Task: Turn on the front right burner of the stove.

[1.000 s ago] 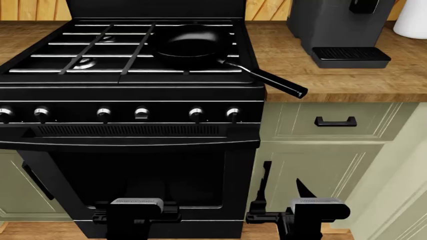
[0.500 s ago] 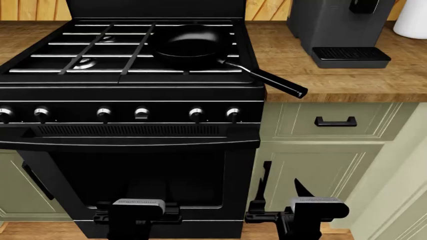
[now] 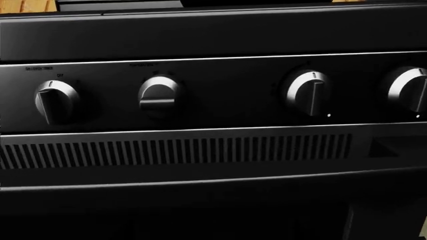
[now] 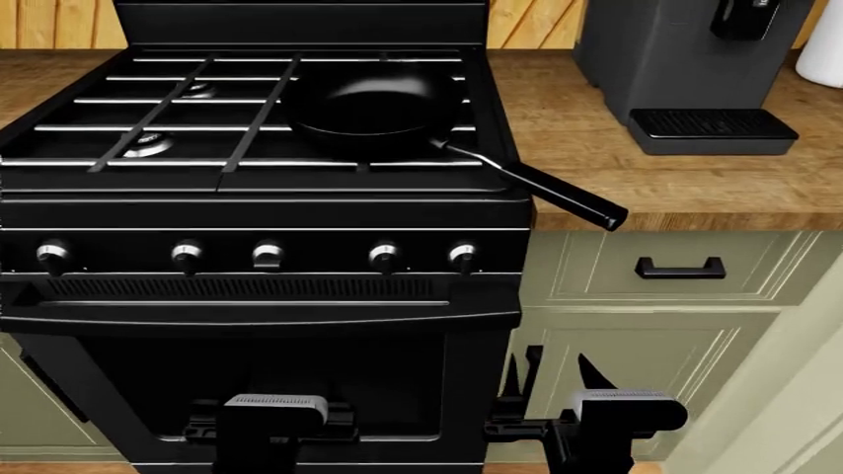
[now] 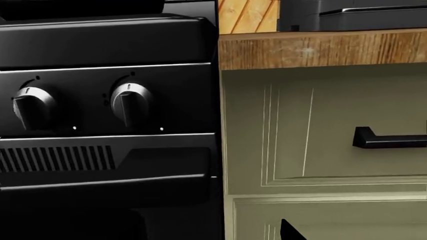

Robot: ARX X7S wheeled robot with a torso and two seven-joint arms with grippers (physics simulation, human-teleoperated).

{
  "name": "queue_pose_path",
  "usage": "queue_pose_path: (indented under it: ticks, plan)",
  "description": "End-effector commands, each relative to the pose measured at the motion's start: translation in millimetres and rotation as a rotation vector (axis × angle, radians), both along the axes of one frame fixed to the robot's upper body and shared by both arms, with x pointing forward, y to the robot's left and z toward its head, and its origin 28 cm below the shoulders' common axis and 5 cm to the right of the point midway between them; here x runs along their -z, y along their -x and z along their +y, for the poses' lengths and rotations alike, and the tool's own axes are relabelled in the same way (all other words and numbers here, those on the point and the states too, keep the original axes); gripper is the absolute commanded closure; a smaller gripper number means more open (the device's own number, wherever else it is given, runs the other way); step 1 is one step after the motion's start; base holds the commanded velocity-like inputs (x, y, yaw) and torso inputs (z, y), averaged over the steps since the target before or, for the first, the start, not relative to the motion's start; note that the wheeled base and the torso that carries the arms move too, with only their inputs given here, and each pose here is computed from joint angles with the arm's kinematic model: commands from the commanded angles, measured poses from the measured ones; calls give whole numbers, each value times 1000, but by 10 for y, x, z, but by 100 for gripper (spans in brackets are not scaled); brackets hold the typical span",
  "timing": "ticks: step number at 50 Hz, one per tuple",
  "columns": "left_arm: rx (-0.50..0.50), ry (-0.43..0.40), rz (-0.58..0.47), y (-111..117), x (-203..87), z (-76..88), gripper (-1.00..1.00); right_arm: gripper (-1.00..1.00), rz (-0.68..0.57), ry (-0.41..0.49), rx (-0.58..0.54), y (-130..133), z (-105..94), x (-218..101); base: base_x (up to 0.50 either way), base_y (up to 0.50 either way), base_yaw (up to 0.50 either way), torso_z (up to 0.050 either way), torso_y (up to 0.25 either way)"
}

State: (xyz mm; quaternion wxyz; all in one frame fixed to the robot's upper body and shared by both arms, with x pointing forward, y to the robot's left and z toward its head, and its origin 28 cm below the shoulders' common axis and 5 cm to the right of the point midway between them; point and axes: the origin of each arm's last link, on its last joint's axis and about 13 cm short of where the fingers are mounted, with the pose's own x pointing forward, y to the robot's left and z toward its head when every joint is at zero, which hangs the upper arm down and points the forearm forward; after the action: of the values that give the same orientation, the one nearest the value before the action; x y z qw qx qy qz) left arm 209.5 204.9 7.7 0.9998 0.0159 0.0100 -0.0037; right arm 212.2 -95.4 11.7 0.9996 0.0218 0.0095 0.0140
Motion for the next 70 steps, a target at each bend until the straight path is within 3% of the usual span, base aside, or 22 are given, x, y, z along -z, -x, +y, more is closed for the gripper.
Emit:
queue_pose_path:
  ticks: [1, 15, 70]
  plan:
    - [-3, -3, 3, -4, 5, 1, -100, -100, 4, -6, -1, -3, -1, 0, 500, 0, 0, 0, 0]
    - [-7, -3, 8, -6, 21, 3, -100, -100, 1, -2, 3, 0, 0, 9, 103, 0, 0, 0, 0]
    - [-9, -20, 31, -24, 63, 7, -100, -100, -10, -22, 3, -3, 4, 4, 0, 0, 0, -50, 0]
